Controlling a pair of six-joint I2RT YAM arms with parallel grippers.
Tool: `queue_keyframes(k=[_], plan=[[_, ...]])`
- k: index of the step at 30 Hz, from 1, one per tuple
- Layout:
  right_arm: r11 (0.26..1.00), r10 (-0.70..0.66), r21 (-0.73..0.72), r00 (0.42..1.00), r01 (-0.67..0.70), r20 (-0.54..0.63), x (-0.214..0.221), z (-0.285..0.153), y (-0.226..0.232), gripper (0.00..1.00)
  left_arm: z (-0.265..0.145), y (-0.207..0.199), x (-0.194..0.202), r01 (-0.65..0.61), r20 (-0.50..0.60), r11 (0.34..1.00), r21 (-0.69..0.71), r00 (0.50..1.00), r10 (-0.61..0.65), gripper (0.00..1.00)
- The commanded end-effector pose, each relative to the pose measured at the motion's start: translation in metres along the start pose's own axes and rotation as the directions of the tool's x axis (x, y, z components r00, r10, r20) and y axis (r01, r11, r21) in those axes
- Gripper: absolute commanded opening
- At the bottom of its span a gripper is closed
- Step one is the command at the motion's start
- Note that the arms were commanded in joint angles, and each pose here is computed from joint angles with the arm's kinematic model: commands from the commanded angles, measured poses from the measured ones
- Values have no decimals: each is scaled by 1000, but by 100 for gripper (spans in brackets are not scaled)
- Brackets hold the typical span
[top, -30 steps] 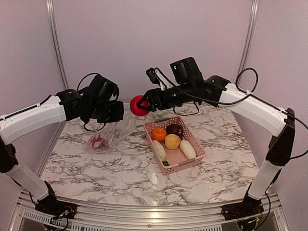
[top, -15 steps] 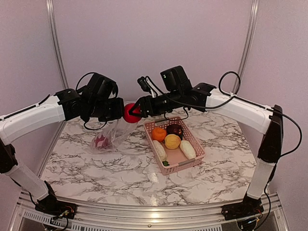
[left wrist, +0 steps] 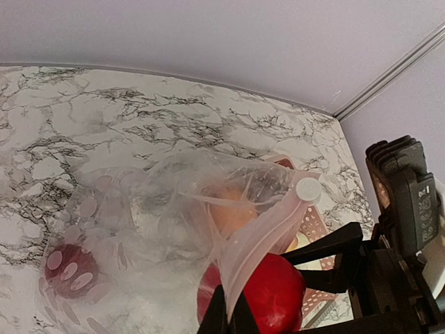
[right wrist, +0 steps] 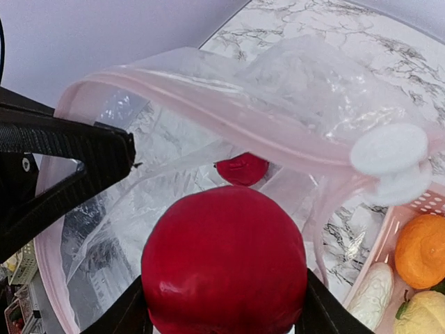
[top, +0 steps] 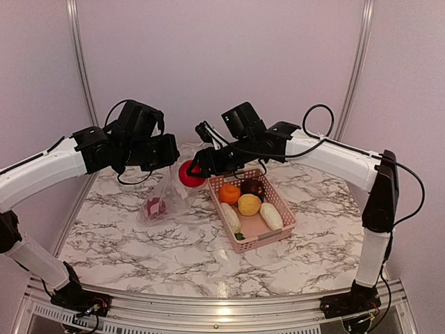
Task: Place the food in the zip-top bag and seal the zipper
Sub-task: Place the fake fruit in the zipper food storage bag.
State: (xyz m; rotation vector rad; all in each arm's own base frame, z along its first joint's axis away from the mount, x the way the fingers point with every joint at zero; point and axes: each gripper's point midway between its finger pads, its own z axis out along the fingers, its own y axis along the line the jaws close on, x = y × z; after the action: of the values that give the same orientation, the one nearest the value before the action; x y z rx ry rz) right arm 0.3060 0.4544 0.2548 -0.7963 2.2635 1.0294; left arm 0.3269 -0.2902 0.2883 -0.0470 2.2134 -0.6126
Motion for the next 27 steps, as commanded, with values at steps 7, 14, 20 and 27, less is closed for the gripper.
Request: queue_keyframes(k=[7,14,20,27], plan=[[997,-38,-61,999,40,27,-16,-19,32,78,-1,-3,-5,7,22,1000,10,1000,-7,0],[991,-101,-79,990,109,102,-42,-49,53,79,0,3,-4,2,29,1000,-8,1000,-2,0],[992,-106,-52,987,113,119,-44,-58,49,80,-2,7,-6,0,38,1000,-19,999,1,0],[996,-90,33,989,87,119,-37,-68,23,79,-31,23,-42,-56,157,993,-108,985,73,0]])
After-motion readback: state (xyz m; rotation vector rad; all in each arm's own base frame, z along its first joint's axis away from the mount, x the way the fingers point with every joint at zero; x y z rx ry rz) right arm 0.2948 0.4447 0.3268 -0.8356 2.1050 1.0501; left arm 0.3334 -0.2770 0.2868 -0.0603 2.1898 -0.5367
